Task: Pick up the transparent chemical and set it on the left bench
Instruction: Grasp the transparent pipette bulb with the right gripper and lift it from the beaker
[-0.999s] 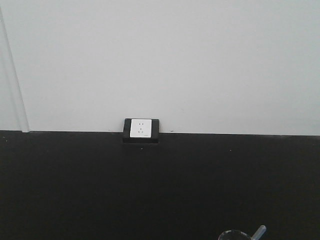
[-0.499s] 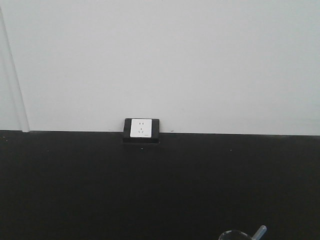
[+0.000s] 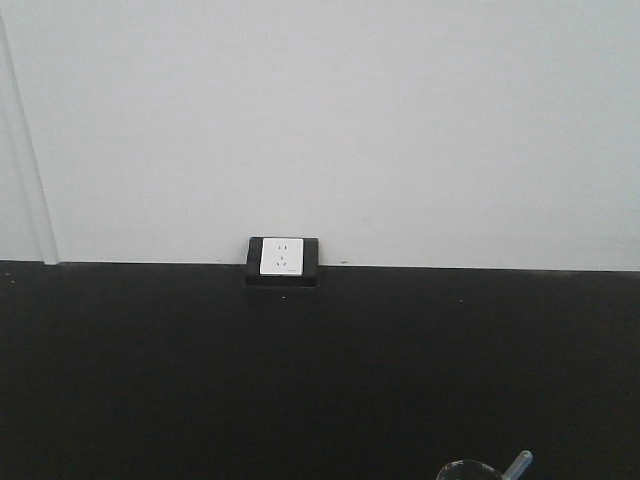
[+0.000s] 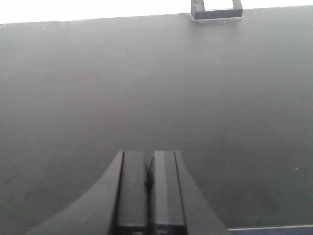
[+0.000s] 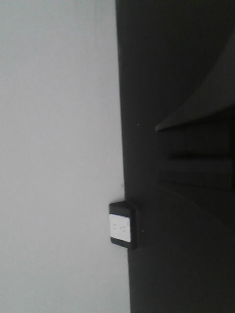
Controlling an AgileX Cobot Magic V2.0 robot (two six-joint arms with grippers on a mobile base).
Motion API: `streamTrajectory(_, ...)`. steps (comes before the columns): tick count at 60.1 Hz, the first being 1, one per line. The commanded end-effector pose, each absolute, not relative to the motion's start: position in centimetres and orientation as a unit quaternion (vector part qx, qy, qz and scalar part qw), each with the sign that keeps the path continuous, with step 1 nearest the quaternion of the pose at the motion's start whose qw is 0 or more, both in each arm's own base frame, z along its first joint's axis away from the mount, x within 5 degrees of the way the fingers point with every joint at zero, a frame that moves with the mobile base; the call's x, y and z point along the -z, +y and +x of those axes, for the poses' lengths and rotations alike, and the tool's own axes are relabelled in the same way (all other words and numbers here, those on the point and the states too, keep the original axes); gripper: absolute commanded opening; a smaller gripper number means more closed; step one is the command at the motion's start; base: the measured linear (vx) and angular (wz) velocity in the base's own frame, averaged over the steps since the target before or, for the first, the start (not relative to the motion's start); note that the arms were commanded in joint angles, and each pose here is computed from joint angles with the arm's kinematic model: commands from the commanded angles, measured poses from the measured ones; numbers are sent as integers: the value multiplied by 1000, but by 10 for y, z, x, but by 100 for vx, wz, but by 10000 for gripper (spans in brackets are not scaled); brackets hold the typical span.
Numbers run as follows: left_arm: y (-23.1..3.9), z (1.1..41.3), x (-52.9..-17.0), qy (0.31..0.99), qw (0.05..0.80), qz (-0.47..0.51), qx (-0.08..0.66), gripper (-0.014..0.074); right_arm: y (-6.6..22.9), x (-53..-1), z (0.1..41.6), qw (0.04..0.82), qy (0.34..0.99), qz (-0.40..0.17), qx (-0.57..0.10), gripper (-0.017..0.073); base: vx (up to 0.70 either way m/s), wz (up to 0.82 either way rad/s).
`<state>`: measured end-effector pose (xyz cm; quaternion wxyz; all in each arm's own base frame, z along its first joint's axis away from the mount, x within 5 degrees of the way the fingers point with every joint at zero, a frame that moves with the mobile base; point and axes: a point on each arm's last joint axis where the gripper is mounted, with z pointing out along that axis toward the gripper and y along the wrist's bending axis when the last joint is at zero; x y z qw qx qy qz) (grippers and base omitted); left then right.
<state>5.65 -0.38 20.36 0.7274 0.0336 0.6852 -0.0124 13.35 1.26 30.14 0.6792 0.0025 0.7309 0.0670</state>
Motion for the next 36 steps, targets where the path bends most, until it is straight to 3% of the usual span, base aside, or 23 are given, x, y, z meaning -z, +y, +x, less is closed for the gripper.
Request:
streamTrajectory(1,-4,55,-206,655,755,29,16,-3,14,-315,148,706,705,0,-66,18,0,0)
streamTrajectory(12,-4,55,-206,655,755,29,16,-3,15,-308,161,699,712,-1,-66,151,0,0)
streamTrajectory(25,-4,55,-206,655,755,29,16,-3,16,-308,169,712,699,3,-72,463,0,0)
streamTrajectory(30,-4,55,-206,655,755,29,16,-3,14,-308,171,709,698,40,-97,562,0,0)
streamTrajectory(36,-4,55,-206,655,755,29,16,-3,12,-300,178,679,704,130,-161,626,0,0)
